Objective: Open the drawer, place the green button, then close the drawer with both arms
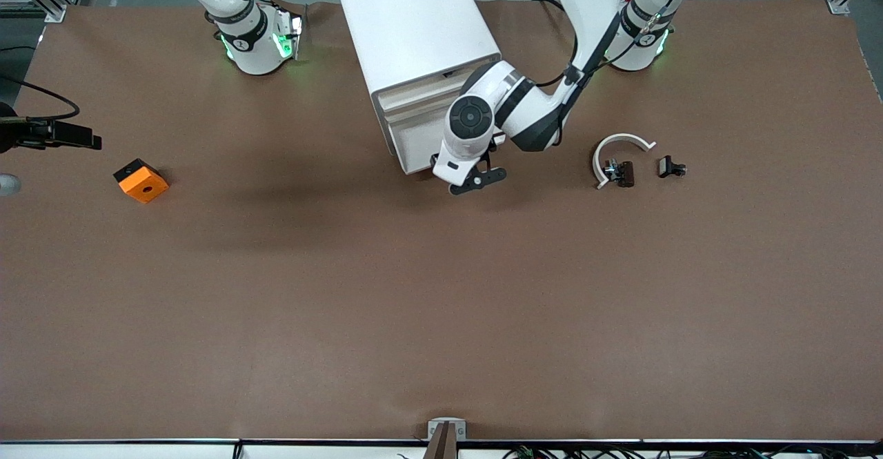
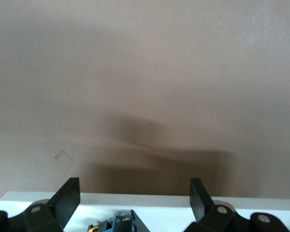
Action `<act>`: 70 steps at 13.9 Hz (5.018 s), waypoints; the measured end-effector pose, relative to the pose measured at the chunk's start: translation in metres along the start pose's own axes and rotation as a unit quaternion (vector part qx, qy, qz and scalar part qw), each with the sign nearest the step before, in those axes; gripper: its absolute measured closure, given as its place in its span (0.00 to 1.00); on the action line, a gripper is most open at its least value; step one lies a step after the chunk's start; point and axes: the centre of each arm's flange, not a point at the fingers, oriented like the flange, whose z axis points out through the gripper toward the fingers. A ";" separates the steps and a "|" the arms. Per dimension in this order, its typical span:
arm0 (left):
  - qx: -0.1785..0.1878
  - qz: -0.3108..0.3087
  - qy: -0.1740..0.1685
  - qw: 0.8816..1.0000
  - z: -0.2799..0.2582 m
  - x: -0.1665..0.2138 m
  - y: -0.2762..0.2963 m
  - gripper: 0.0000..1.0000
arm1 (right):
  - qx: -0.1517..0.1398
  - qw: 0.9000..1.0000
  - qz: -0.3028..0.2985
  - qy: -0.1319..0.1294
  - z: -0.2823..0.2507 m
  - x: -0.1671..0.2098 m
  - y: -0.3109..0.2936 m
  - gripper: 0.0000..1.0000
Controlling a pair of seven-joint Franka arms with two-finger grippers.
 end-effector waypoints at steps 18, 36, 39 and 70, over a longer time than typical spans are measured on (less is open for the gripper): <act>-0.003 -0.069 -0.099 0.993 0.036 -0.046 0.004 0.00 | -0.006 0.995 -0.010 0.103 -0.100 -0.067 -0.013 0.00; -0.022 -0.062 -0.028 0.997 -0.043 0.077 -0.010 0.00 | -0.017 0.991 -0.051 0.123 -0.087 -0.064 -0.020 0.00; -0.029 -0.086 0.007 0.996 -0.087 0.131 -0.035 0.00 | -0.015 0.991 -0.045 0.123 -0.088 -0.067 -0.013 0.00; -0.041 0.160 0.144 0.976 -0.418 0.188 -0.437 0.00 | 0.031 0.992 0.006 0.118 -0.081 -0.079 0.024 0.00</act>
